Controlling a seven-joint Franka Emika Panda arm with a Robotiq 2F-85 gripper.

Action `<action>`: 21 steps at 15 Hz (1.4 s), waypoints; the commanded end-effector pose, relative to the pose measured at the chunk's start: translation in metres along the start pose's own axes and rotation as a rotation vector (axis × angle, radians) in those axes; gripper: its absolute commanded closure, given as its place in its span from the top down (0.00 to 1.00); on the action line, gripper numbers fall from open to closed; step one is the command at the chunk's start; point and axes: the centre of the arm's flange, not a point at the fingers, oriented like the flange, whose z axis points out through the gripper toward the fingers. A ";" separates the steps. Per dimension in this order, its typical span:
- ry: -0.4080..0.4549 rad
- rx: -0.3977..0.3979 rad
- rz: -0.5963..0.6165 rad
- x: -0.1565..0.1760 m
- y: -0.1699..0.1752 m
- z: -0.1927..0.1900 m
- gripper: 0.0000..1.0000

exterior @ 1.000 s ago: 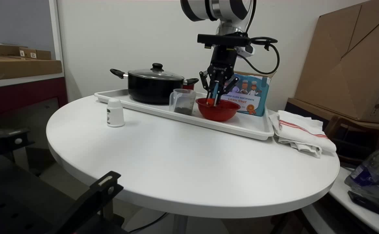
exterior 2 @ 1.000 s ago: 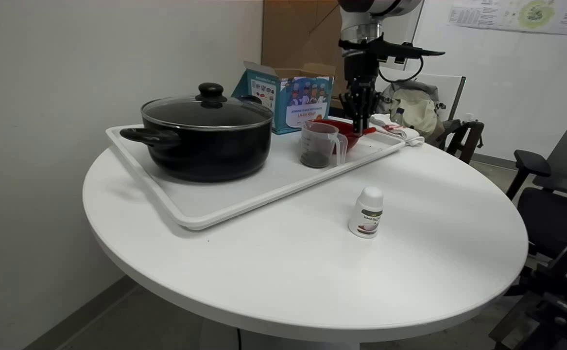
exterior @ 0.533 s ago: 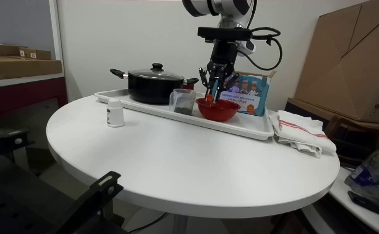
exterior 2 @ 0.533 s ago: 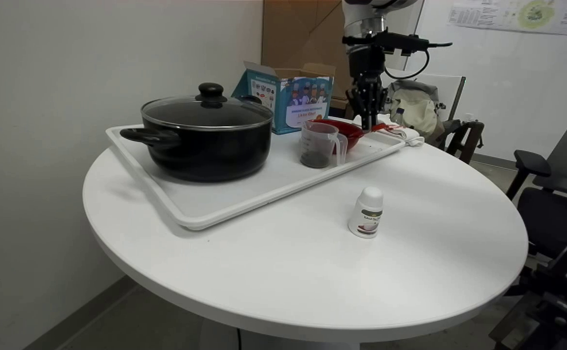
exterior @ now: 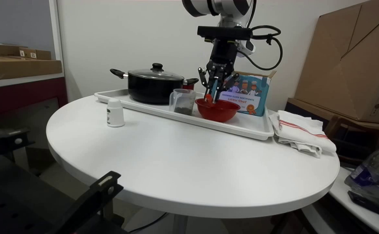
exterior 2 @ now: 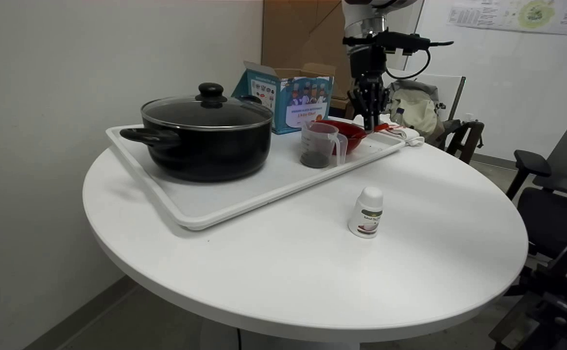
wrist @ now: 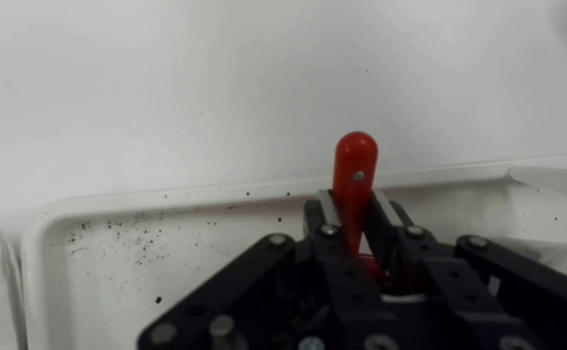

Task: Use the spoon to scoop some beans from the red bowl into the jar

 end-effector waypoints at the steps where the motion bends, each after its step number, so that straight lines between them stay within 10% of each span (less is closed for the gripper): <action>1: -0.001 -0.035 -0.026 -0.010 -0.006 -0.011 0.10; 21: 0.062 -0.145 -0.179 -0.084 -0.071 -0.062 0.10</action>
